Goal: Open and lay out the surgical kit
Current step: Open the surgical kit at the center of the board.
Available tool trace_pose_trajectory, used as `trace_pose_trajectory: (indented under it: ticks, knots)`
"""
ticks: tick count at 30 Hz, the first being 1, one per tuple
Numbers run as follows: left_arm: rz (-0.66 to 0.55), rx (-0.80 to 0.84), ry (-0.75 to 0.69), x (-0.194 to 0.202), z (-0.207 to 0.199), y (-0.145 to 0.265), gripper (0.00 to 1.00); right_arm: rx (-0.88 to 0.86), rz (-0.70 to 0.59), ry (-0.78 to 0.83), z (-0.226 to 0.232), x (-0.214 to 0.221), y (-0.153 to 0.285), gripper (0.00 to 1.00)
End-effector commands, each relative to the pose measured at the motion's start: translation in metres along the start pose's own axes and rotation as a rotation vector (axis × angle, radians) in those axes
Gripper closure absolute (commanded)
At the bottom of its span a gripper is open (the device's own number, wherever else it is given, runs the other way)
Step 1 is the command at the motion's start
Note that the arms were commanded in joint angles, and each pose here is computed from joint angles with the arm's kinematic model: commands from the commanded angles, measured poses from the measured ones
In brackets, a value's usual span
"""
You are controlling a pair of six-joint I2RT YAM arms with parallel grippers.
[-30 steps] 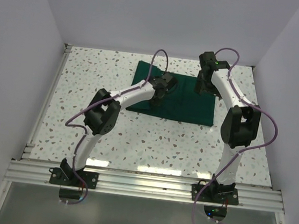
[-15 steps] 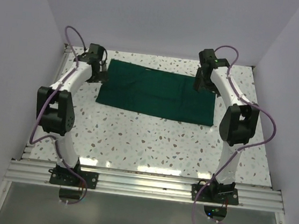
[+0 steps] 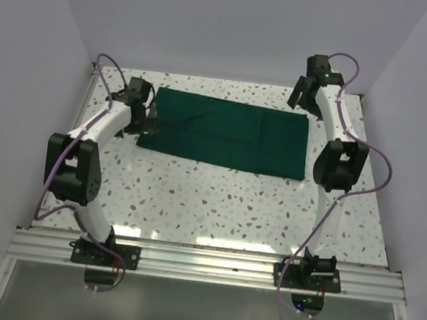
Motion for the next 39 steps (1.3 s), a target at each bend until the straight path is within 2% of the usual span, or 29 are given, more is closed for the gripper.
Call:
trace_pose_trajectory:
  ticks: [1,12,20,25,28,29,30,36,39]
  knots:
    - [-0.043,0.017,0.018,0.000,0.002,0.012,0.00,-0.039,-0.027,-0.066,0.002,-0.017,-0.008,0.02]
    - [-0.016,0.010,-0.004,0.008,0.004,0.012,0.02,-0.018,0.064,-0.113,-0.013,-0.004,-0.067,0.17]
    - [0.002,0.000,-0.011,0.003,0.003,0.009,0.03,0.028,0.107,-0.176,-0.033,0.000,-0.104,0.23]
    - [0.010,-0.007,-0.014,0.001,0.003,0.007,0.03,0.034,0.132,-0.179,-0.034,0.008,-0.121,0.39]
    - [0.016,-0.008,-0.014,-0.003,0.001,0.005,0.03,0.038,0.145,-0.179,-0.035,0.012,-0.128,0.56]
    - [0.017,-0.009,-0.012,-0.005,0.001,0.005,0.03,0.036,0.150,-0.180,-0.035,0.014,-0.130,0.64]
    - [0.018,-0.009,-0.011,-0.005,0.001,0.004,0.03,0.037,0.152,-0.180,-0.035,0.014,-0.131,0.68]
    - [0.030,-0.005,-0.015,-0.008,-0.006,-0.001,0.04,0.027,0.137,-0.179,-0.034,0.010,-0.127,0.78]
    - [0.028,-0.001,-0.019,-0.009,-0.010,-0.002,0.04,0.018,0.121,-0.180,-0.032,0.004,-0.121,0.79]
Point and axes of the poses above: each gripper's point midway between its finger pads, its own y axis back along the fingers, its own z axis along the line the jaws close on, x = y × z, the point moved 8 cm from there along y, back along the fingers, and after that the axes turned 13 degrees about -y, right-handed, at the moved point
